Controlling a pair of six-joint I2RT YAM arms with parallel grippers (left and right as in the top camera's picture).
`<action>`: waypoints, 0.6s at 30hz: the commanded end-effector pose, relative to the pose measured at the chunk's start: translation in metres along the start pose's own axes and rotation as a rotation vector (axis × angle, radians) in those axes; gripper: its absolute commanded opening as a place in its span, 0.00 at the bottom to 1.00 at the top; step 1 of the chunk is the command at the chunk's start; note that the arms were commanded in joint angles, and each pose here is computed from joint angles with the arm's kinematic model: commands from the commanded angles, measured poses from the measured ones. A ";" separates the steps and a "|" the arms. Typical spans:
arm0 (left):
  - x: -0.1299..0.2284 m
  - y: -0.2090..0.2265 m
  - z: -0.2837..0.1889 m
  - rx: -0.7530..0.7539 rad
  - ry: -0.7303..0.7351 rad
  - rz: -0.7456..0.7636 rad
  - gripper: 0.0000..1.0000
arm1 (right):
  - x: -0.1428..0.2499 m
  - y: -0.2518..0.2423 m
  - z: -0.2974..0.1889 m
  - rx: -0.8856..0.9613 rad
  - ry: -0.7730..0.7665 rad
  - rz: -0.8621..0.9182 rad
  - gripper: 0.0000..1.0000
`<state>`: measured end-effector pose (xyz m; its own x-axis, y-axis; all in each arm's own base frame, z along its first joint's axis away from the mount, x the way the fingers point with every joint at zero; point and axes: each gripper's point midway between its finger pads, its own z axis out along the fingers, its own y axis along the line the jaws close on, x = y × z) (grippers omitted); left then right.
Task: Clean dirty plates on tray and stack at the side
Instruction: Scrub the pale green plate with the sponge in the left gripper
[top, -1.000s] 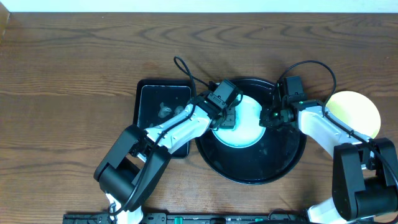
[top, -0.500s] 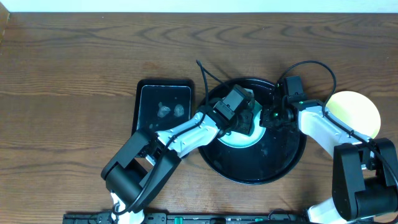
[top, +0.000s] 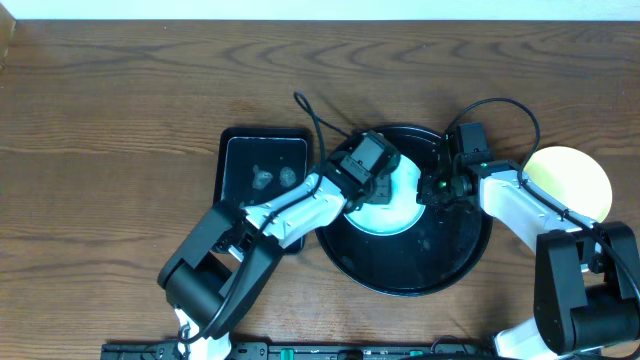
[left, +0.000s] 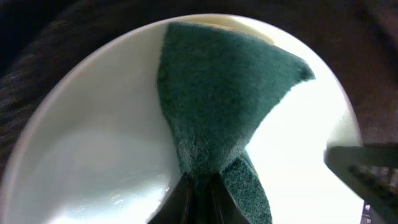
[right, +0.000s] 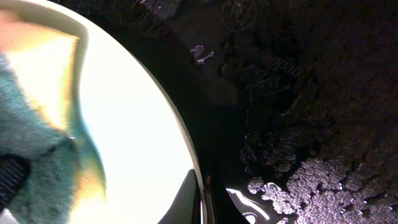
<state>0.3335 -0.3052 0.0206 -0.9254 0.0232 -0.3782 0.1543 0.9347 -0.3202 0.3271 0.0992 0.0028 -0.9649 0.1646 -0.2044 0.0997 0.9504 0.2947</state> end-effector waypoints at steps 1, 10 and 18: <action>0.021 0.062 0.004 -0.216 0.065 -0.126 0.08 | 0.005 -0.013 0.006 0.067 0.009 0.007 0.01; 0.074 0.042 -0.004 -0.109 0.324 -0.152 0.08 | 0.004 -0.012 0.006 0.067 0.008 0.007 0.01; 0.051 -0.026 0.003 0.170 0.234 -0.072 0.08 | 0.004 -0.012 0.006 0.067 0.008 0.007 0.01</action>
<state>0.3129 -0.3027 0.0224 -0.9766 -0.0327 -0.2123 0.0622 0.9028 -0.4255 0.3272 0.0989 0.0027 -0.9648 0.1648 -0.2051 0.1001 0.9509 0.2930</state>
